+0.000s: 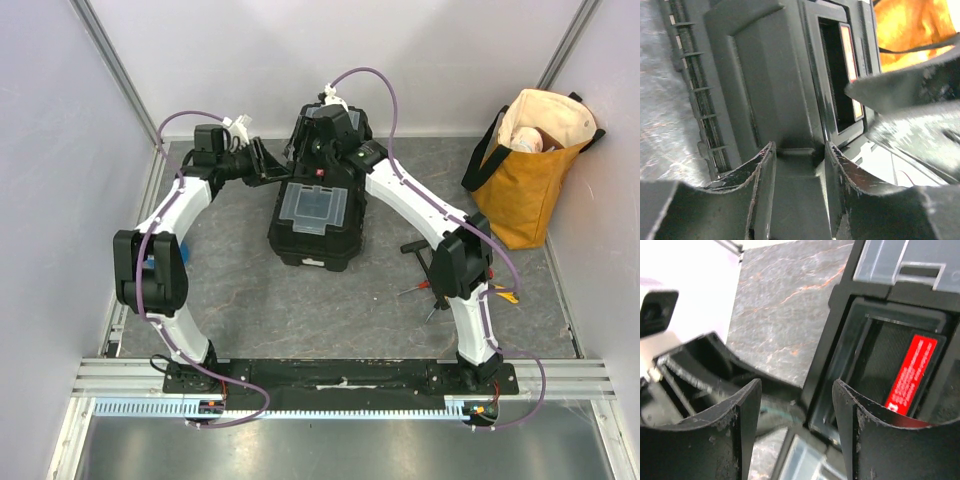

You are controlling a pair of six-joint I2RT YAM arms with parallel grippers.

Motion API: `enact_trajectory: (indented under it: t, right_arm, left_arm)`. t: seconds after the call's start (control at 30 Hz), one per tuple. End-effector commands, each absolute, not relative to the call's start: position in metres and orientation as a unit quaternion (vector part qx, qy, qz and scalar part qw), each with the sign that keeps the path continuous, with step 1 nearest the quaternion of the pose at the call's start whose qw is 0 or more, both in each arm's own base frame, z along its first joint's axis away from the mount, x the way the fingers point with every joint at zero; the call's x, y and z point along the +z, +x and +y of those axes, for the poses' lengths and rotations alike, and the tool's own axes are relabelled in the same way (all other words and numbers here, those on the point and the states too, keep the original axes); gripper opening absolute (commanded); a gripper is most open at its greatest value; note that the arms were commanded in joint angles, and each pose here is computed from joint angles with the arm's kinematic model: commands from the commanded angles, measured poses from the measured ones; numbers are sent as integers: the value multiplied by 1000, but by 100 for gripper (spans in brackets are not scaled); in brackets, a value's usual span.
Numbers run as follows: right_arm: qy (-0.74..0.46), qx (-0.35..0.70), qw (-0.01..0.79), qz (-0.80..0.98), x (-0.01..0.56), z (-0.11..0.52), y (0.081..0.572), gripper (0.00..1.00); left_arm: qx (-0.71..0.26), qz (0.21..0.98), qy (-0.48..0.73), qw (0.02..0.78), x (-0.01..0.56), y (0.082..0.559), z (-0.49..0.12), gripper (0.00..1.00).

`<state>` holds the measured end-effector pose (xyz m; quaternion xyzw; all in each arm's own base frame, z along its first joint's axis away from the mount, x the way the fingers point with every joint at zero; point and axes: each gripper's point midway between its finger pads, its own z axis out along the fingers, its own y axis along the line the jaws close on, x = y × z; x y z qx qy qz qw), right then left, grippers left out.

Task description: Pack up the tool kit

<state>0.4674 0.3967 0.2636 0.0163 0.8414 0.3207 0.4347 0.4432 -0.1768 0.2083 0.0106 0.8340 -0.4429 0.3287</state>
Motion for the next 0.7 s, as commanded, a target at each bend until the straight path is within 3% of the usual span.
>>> enact_trajectory:
  t: [0.0,0.17,0.4,0.67]
  right_arm:
    - [56,257,455,850,259,373,484,65]
    - [72,217,463,856,252,357,487,65]
    - [59,175,480,857,252,340,487,70]
    - [20,280,402,872,234,369,480,74]
  left_arm:
    - [-499,825,66,257,206,395,-225,36]
    - [-465,840,48,276,206,402,-216,37]
    - [-414,859,18,300,211,418,-199,47]
    - [-396,862,12,316,225,427,-190,49]
